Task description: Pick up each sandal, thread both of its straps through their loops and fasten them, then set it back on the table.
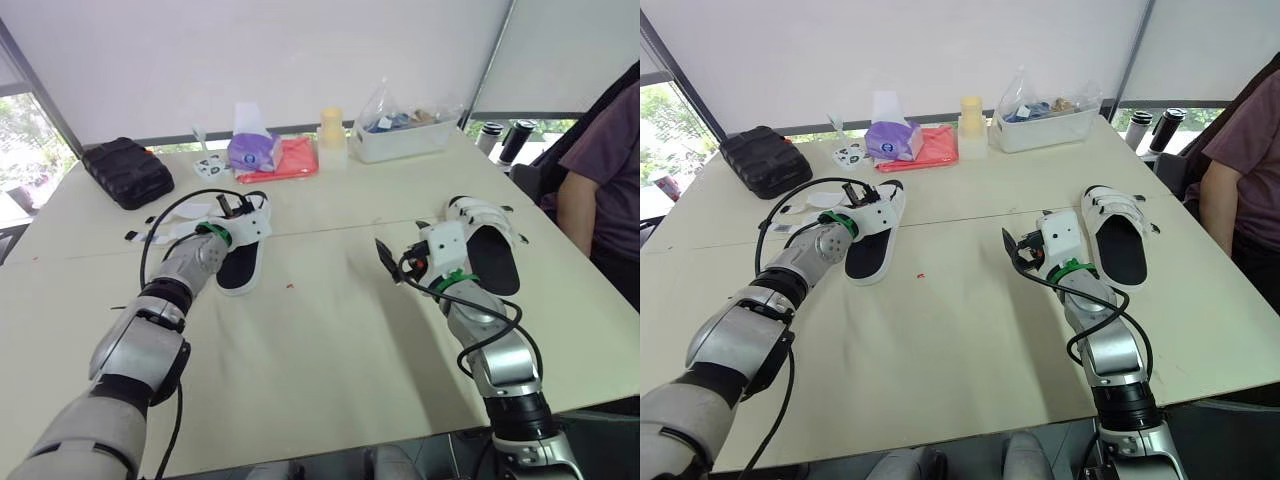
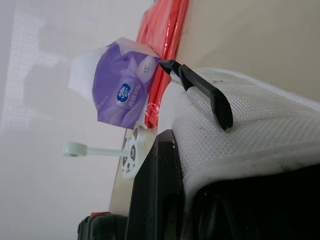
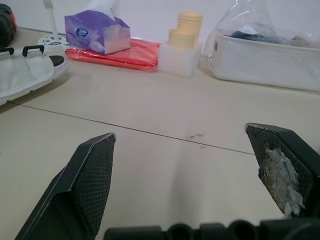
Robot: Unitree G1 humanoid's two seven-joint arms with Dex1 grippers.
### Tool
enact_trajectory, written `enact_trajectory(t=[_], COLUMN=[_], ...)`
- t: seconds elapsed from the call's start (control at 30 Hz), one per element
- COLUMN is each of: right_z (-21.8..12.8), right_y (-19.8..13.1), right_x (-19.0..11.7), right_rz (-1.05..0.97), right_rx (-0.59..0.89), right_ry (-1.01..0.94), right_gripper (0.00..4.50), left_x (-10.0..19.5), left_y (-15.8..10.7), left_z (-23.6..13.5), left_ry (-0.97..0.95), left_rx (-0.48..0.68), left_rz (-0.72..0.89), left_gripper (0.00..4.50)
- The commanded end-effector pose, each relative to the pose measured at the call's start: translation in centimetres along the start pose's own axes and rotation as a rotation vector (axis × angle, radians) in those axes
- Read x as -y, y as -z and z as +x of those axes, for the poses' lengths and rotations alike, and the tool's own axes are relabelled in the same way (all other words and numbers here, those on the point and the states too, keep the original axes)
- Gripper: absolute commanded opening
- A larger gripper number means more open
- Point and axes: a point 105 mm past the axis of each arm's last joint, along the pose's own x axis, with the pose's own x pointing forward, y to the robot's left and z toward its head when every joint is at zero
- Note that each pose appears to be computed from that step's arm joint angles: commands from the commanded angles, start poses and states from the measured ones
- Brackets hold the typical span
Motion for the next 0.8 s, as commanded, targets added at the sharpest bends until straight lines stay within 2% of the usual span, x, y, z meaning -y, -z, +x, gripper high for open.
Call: enact_trajectory(t=[0.03,0.27,0.43,0.6,0.8], right_z=[0.2,-0.1,-0.9,-3.4,-5.4], right_y=[-1.6,-1.4,-1.6,-2.8,-3.1], right_x=[0.3,0.5,2.1,2.0,2.3], right_rz=[-0.013,-0.023,-0.058,-0.009,-0.023], right_rx=[0.065,0.059,0.052,0.067,0.013], right_ry=[0.016,0.008,0.008,-0.158,-0.265], right_gripper=[4.5,4.5,4.5,4.5,4.5], left_x=[-1.6,-1.1,-2.3,-3.7,-0.7], left_y=[-0.4,-2.0,-4.4,-8.8,-11.8], left_z=[0.0,-0.4,-1.3,-2.8,-5.6], left_ry=[-0.035,0.036,0.068,0.044,0.08], left_rx=[0.026,0.15,0.329,0.591,0.9], left_rz=[0.007,0.096,0.23,0.342,0.633], left_gripper=[0.04,0.04,0.04,0.04,0.04])
